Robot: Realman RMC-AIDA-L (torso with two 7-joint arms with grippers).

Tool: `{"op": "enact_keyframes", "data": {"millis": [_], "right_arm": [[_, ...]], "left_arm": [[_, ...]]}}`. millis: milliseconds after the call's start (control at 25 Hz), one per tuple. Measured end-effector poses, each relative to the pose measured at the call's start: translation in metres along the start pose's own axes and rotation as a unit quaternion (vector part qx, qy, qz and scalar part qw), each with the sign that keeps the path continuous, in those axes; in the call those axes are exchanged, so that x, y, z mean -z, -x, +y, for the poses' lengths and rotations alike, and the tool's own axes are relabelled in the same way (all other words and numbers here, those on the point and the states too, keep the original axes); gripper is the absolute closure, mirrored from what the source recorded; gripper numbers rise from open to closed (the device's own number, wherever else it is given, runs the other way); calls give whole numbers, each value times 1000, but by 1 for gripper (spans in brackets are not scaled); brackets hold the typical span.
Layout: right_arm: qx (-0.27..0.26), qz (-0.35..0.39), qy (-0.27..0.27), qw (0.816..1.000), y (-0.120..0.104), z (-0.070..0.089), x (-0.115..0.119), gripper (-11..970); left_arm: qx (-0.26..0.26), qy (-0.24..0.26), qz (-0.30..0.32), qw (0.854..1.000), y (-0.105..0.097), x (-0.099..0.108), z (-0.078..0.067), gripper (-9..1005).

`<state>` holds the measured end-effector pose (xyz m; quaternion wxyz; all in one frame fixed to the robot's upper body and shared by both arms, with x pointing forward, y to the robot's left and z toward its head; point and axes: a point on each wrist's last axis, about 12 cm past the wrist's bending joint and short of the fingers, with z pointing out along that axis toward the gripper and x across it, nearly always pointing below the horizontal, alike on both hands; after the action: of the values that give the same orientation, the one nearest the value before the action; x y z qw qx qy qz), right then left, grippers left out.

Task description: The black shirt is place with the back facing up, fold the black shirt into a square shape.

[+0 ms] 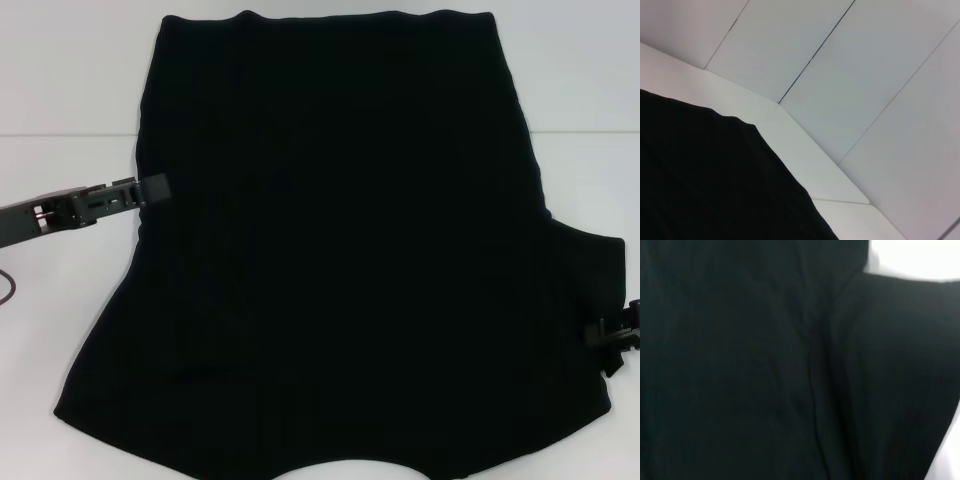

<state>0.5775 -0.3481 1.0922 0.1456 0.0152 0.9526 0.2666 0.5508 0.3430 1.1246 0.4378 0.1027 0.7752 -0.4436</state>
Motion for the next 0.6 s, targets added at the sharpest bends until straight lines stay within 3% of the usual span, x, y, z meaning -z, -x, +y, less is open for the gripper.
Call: {"op": "enact_keyframes", "data": {"millis": [320,560,600], "right_arm": [[7,12,10,1000,0,5,0,523],[3,11,10,1000,-2,2,3,731],[1,8,9,1000,-2,0,5,801]], "left_arm": [[3,-1,-8,1000,-1,0,0,96],[3,-3,-10,1000,0,0,0,95],[3,-4,-9,1000,0,0,0,95]]}}
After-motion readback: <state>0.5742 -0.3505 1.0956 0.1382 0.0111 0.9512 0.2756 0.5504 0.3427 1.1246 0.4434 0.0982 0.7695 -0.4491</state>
